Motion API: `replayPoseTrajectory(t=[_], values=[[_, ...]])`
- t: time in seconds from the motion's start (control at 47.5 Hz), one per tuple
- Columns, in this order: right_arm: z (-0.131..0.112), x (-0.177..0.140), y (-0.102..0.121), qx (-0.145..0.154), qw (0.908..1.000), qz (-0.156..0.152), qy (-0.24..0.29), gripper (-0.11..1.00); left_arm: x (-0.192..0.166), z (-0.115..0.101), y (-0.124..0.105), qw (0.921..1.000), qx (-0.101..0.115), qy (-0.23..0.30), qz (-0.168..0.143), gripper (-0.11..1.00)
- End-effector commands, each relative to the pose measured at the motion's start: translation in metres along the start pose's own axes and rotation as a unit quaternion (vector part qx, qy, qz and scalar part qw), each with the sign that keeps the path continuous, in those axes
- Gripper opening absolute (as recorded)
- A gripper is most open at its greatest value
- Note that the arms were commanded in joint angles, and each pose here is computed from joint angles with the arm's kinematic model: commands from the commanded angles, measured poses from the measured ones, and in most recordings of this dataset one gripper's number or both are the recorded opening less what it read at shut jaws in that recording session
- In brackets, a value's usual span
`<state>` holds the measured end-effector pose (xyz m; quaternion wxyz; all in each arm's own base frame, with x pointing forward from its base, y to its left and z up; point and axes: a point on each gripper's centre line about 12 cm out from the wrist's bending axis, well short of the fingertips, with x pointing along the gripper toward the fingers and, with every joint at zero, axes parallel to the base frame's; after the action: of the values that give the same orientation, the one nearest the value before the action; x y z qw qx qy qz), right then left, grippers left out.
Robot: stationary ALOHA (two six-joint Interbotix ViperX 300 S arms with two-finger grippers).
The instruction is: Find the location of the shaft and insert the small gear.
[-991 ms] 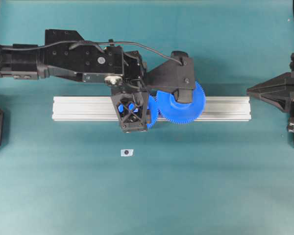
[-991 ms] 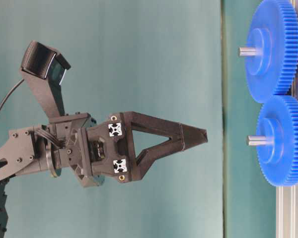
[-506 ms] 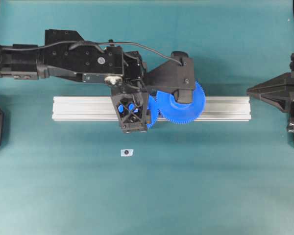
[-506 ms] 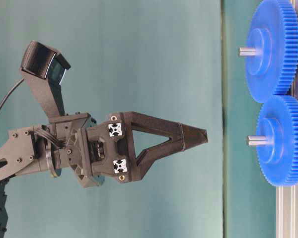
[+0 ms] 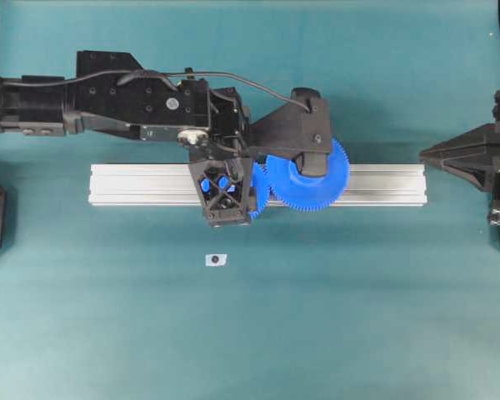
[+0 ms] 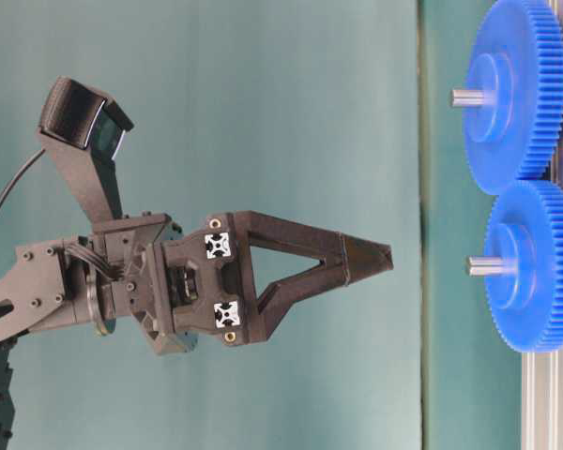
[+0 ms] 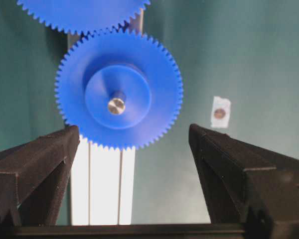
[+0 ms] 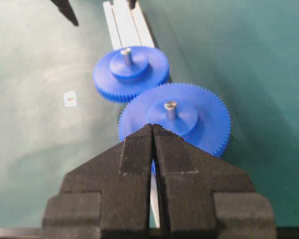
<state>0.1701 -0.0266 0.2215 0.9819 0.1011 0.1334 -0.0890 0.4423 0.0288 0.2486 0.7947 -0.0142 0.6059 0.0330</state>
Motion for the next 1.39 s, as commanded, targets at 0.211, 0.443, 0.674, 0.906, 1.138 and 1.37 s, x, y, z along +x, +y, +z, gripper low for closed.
replayPoseTrajectory(t=[0.211, 0.443, 0.674, 0.906, 1.138, 1.37], values=[[0.0051, 0.0005, -0.0005, 0.006, 0.9999, -0.002, -0.008, 0.00, -0.0253, 0.0067, -0.0014, 0.9994, 0.001, -0.035, 0.000, 0.85], [0.0051, 0.0005, -0.0005, 0.006, 0.9999, -0.002, -0.008, 0.00, -0.0267, 0.0066, -0.0014, 0.9993, 0.000, -0.036, 0.000, 0.85], [0.0045, 0.0005, -0.0006, 0.005, 1.0000, -0.003, -0.008, 0.00, -0.0267, 0.0066, -0.0021, 0.9993, 0.001, -0.036, 0.000, 0.85], [0.0039, 0.0005, -0.0010, 0.006, 1.0000, -0.003, -0.007, 0.00, -0.0277, 0.0073, -0.0041, 0.9993, 0.003, -0.038, -0.001, 0.85], [0.0038, 0.0005, -0.0007, 0.006, 1.0000, -0.003, -0.007, 0.00, -0.0294, 0.0085, -0.0047, 0.9992, 0.004, -0.040, -0.001, 0.85], [0.0038, 0.0005, -0.0007, 0.005, 1.0000, -0.003, -0.007, 0.00, -0.0288, 0.0063, -0.0040, 0.9995, 0.003, -0.032, -0.001, 0.85]])
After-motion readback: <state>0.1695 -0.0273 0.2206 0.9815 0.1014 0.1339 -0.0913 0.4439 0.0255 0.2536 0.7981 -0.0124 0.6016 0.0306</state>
